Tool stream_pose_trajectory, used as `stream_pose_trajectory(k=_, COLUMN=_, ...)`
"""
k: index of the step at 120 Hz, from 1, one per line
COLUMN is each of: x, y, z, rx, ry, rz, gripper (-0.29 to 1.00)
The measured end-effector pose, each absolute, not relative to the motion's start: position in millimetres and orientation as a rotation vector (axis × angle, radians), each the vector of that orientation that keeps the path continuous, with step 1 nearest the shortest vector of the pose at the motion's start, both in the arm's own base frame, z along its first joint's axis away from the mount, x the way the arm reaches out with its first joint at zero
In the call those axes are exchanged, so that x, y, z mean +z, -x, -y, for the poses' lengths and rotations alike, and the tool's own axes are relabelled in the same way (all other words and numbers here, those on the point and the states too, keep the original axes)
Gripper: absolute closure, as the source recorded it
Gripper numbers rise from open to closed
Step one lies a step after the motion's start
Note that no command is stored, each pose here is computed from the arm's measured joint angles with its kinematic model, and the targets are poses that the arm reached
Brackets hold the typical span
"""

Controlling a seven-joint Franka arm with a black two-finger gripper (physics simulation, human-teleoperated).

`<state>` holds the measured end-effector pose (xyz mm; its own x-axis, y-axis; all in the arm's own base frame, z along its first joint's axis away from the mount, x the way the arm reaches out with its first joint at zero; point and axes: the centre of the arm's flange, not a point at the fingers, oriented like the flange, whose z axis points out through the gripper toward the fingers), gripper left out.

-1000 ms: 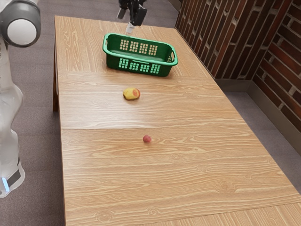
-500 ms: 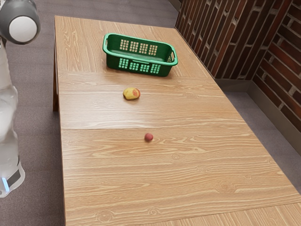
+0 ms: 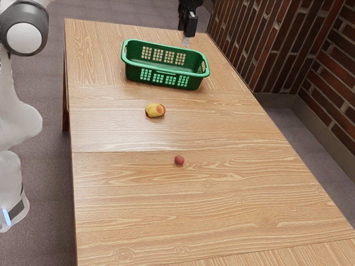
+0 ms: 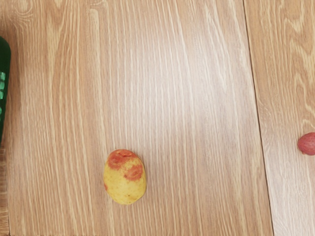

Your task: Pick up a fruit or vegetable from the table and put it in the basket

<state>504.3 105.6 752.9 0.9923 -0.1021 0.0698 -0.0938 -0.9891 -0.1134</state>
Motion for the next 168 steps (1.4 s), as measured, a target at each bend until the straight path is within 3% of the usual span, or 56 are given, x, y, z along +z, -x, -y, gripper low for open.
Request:
stream_pose_trajectory(k=33, x=762, y=-499, z=-80, rx=-0.121, ry=2.995, rz=-0.215, gripper=0.02)
stream_pose_trajectory(k=48, x=745, y=-394, z=-63, rx=-0.176, ry=3.056, rz=-0.37, gripper=0.03)
stream_pose_trajectory(k=62, x=672, y=-336, z=-44, rx=-0.231, ry=3.058, rz=-0.472, gripper=0.02)
stream_pose_trajectory(k=77, x=602, y=-361, z=-67, rx=-0.303, ry=3.123, rz=-0.437, gripper=0.02)
stream_pose_trajectory(k=101, x=536, y=-418, z=-131, rx=-0.303, ry=3.156, rz=-0.198, gripper=0.03)
stream_pose_trajectory(k=168, x=481, y=-459, z=-170, rx=-0.309, ry=3.123, rz=-0.062, gripper=0.02)
